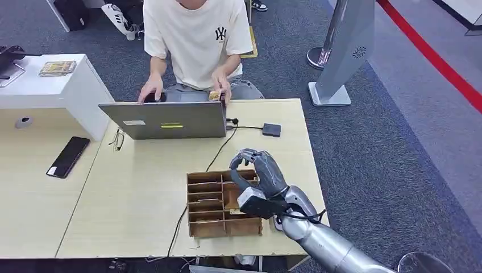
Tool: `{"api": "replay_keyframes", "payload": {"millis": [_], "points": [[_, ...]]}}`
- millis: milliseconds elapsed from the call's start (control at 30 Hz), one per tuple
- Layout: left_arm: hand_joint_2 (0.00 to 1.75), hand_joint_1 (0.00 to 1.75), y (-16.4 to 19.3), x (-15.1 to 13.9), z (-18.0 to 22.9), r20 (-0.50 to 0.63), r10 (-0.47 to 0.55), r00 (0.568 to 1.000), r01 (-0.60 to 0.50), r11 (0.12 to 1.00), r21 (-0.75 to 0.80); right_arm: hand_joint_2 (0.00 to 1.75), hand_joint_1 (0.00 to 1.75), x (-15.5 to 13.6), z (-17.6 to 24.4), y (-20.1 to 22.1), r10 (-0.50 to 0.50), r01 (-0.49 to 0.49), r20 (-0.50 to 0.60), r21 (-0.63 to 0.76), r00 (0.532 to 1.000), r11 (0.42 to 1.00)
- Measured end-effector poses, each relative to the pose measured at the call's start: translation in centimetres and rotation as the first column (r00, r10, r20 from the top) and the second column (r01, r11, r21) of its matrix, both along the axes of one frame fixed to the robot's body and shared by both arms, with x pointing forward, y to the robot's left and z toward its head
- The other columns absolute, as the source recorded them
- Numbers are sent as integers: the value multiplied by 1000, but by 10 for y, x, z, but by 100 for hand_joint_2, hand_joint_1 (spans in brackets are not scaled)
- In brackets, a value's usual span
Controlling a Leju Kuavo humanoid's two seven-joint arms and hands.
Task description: Pass the card to the sensor for recognition and then transmit it.
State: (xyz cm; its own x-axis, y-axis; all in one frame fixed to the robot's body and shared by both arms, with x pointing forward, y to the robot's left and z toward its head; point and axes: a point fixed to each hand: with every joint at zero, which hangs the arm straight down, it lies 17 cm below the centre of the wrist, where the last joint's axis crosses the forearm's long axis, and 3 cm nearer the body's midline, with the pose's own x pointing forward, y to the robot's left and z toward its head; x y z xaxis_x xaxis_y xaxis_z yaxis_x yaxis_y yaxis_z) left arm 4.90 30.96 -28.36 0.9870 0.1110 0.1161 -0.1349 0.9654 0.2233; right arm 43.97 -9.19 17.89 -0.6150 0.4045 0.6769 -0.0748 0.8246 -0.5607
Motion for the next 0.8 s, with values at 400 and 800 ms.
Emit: {"api": "replay_keyframes", "payload": {"millis": [400,800], "points": [[0,0,-1,0,0,0,1,1000,-1,1000,-3,175,124,-3,-15,-5,-51,62,69,-158,996,986],[0,0,-1,0,0,0,6,1000,-6,1000,-5,175,143,-4,-25,-4,-59,73,73,-204,996,976]]}}
